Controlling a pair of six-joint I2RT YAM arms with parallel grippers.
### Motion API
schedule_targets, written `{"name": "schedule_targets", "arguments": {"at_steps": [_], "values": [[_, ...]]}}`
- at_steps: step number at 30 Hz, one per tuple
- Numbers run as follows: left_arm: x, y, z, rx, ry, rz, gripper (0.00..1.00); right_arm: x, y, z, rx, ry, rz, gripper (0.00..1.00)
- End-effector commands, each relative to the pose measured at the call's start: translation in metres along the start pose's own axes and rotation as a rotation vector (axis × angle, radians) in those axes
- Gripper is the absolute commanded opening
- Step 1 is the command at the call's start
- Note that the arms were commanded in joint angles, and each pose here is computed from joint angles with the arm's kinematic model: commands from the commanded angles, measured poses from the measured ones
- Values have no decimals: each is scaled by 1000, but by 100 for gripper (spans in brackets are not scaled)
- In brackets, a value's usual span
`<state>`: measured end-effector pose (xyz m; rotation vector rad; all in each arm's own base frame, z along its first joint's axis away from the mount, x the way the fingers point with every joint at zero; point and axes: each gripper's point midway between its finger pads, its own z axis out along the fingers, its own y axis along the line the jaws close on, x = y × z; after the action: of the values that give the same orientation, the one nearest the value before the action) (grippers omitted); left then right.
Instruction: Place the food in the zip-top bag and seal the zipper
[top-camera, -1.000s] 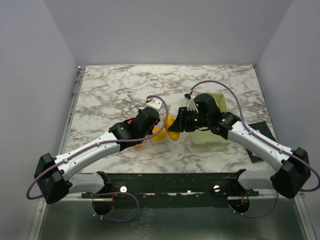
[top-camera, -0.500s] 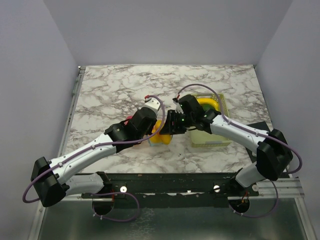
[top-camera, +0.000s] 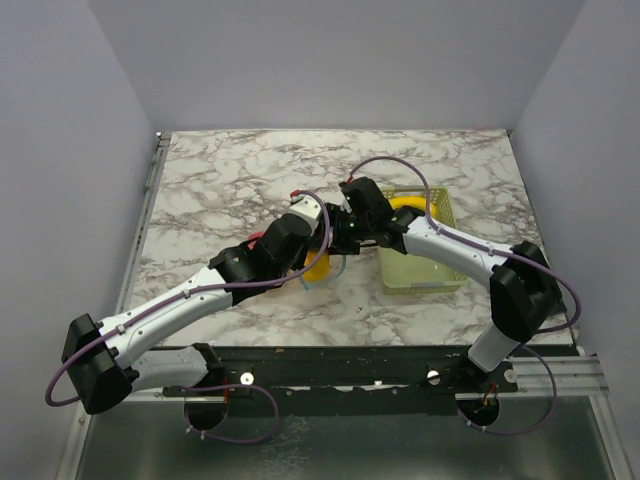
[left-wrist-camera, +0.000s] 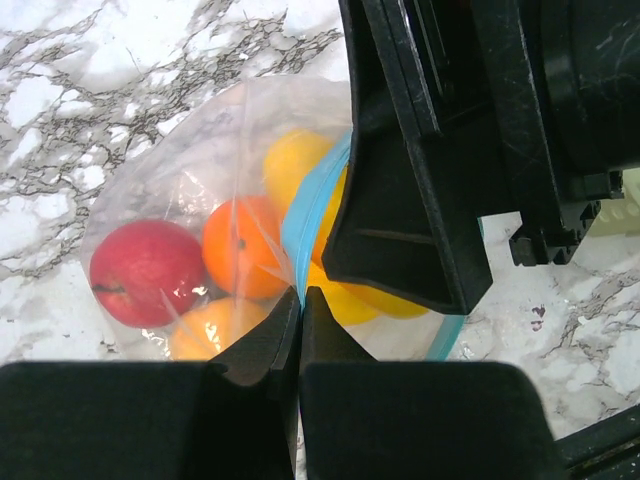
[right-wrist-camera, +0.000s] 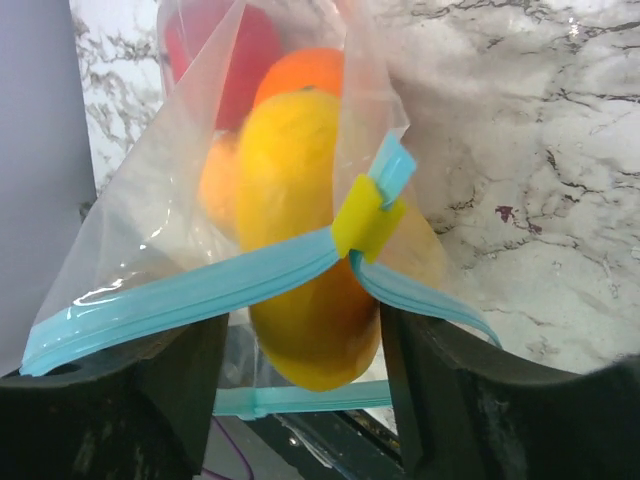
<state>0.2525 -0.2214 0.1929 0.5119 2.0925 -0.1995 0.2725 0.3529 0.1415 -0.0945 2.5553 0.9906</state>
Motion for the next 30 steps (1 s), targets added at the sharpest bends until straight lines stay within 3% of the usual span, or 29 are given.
{"name": "schedule_targets", "arguments": {"at_steps": [1, 8, 19, 30], "values": [[-2, -3, -1, 29, -14, -3, 0, -14, 1, 3, 20, -68, -1, 70], [-2, -3, 0, 26, -15, -3, 0, -20, 4, -14, 22, -118, -20, 78], [-1, -2, 1, 17, -10, -2, 0, -6, -8, -62, 33, -192, -28, 74], [2, -2, 3, 13, 0, 3, 0, -16, -96, -116, 434, -433, -6, 65]]}}
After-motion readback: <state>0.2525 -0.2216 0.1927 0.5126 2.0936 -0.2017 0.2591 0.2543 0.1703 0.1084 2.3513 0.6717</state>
